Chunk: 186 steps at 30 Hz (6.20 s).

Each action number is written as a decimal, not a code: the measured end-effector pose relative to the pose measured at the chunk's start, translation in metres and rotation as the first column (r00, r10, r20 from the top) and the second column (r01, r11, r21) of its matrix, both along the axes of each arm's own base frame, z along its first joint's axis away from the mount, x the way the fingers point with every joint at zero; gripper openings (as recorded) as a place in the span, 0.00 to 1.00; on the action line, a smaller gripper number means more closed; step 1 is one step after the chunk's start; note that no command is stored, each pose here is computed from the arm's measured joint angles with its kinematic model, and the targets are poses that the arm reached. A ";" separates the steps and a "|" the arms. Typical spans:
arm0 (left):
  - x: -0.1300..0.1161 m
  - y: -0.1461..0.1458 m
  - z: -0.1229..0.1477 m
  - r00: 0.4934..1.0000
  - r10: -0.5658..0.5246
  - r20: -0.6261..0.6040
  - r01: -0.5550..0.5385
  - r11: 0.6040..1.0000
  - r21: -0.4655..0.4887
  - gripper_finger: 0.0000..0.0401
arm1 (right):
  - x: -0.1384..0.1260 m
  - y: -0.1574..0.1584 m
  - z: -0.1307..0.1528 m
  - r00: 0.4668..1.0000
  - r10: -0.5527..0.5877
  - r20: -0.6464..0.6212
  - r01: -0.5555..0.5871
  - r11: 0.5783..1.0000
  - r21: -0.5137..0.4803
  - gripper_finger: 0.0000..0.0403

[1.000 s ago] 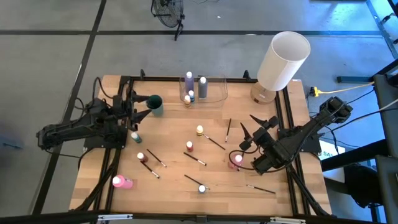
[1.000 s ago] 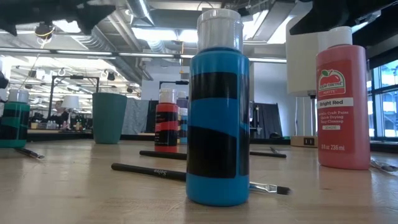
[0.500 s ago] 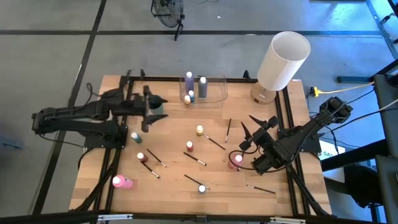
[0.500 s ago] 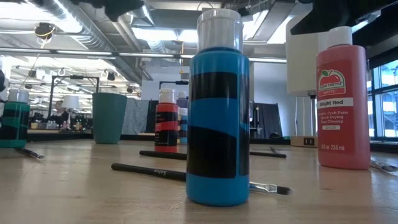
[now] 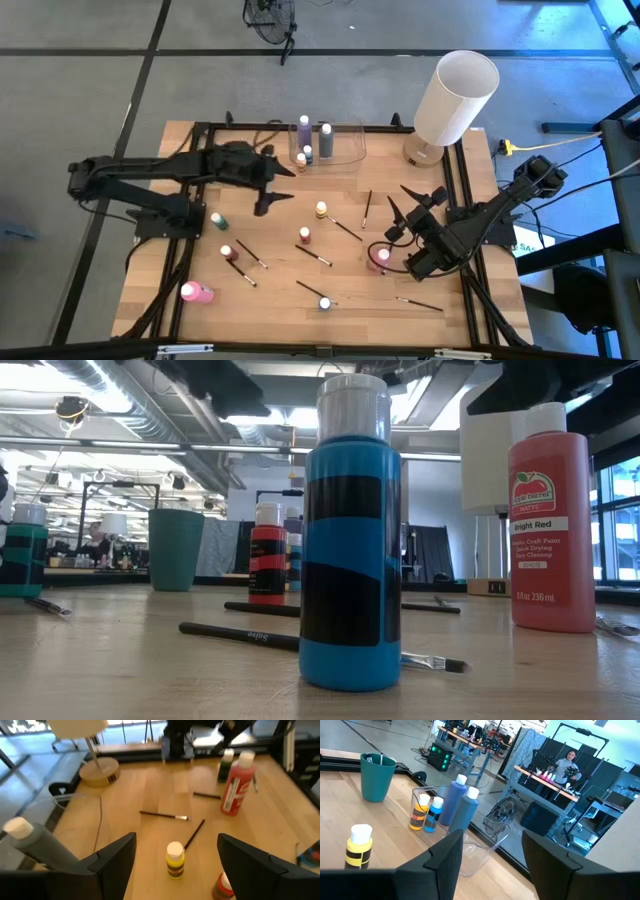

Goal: Pick & Place Paint Supplies
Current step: Put the yellow paint bottle into the transparent bin

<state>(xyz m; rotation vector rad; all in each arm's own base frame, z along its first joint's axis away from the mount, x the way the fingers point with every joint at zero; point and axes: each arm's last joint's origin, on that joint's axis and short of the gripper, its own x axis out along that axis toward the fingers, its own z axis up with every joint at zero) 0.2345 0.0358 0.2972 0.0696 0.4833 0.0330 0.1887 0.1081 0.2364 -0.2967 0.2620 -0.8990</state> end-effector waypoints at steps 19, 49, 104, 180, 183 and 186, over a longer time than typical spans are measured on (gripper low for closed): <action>0.069 0.011 -0.073 0.992 -0.027 -0.125 0.030 0.999 0.023 0.68 | 0.001 0.000 0.000 1.000 -0.001 0.007 0.001 1.000 0.008 0.51; 0.089 0.006 -0.104 0.980 -0.139 -0.143 0.134 0.990 -0.038 0.68 | 0.001 0.000 0.000 1.000 -0.001 0.004 0.001 1.000 0.014 0.51; 0.096 0.009 -0.121 0.978 -0.097 -0.186 0.106 0.993 0.042 0.68 | 0.001 0.001 0.000 1.000 -0.001 0.010 0.001 1.000 0.018 0.51; 0.102 0.011 -0.130 0.981 -0.064 -0.183 0.077 0.995 0.063 0.37 | 0.001 0.001 0.000 1.000 -0.001 0.013 0.001 1.000 0.021 0.51; 0.102 0.011 -0.130 0.982 -0.065 -0.178 0.077 0.995 0.063 0.30 | 0.001 0.001 0.000 1.000 -0.001 0.014 0.001 1.000 0.022 0.51; 0.102 0.011 -0.130 0.982 -0.064 -0.178 0.077 0.995 0.063 0.28 | 0.002 0.001 0.000 1.000 -0.001 0.015 0.001 1.000 0.022 0.51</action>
